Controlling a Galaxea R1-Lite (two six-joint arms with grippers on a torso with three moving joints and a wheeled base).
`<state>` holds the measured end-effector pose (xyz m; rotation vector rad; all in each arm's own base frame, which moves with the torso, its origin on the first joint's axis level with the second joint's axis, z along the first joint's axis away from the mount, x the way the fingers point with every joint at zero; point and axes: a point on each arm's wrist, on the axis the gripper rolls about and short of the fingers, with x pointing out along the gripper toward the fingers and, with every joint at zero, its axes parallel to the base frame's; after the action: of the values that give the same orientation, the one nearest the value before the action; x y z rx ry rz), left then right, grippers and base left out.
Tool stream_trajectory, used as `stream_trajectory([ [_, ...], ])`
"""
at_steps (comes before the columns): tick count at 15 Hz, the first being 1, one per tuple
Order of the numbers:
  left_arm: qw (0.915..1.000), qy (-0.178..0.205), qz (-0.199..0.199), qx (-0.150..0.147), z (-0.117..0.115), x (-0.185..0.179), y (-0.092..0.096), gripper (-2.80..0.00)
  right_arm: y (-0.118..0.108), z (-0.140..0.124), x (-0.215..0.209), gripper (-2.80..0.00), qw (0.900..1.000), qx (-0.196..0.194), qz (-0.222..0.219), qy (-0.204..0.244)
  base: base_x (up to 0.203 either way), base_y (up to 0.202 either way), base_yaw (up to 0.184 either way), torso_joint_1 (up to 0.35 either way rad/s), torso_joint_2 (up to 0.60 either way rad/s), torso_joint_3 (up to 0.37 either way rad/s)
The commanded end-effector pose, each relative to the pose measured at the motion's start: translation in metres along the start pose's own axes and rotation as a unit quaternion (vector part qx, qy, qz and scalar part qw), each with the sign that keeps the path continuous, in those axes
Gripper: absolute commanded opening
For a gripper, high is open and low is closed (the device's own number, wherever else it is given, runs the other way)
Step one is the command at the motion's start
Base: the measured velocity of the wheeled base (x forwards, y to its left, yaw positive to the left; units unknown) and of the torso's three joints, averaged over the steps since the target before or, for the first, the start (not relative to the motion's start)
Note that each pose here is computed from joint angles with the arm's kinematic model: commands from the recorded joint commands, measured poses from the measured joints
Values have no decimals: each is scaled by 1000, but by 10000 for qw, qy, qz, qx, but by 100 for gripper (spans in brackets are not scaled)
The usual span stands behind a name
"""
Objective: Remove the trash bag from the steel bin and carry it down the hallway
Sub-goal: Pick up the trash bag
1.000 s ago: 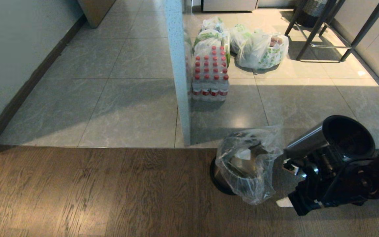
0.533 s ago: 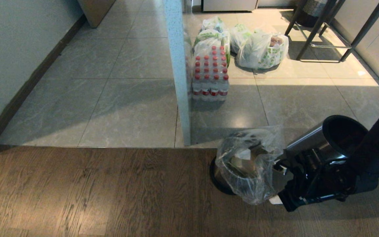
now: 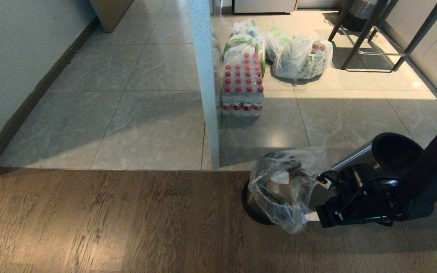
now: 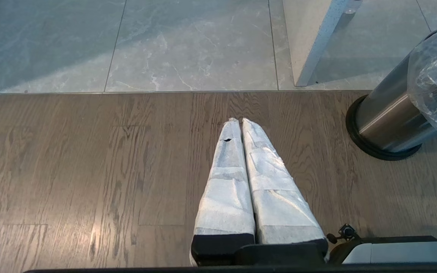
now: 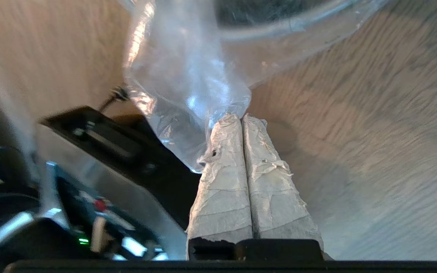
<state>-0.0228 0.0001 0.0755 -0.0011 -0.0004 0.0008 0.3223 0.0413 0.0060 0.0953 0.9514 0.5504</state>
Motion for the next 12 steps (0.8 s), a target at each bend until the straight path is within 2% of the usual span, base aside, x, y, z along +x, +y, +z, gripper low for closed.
stream_trajectory([
  [1, 10000, 4, 3, -2, 0, 0, 0, -280, 5, 5, -9, -280, 9999, 41, 17, -134, 0, 0, 0, 0, 0, 0],
  [3, 10000, 7, 3, -2, 0, 0, 0, -280, 8, 8, -14, -280, 9996, 211, 35, -191, 0, 0, 0, 0, 0, 0],
  [6, 10000, 10, 3, -2, 0, 0, 0, -280, 12, 15, -14, -280, 9971, 678, 83, -334, 0, 0, 0, 0, 0, 0],
  [12, 10000, 8, 3, -2, 0, 0, 0, -280, 32, 38, -1, -280, 9898, 1052, 399, -873, 0, 0, 0, 0, 0, 0],
])
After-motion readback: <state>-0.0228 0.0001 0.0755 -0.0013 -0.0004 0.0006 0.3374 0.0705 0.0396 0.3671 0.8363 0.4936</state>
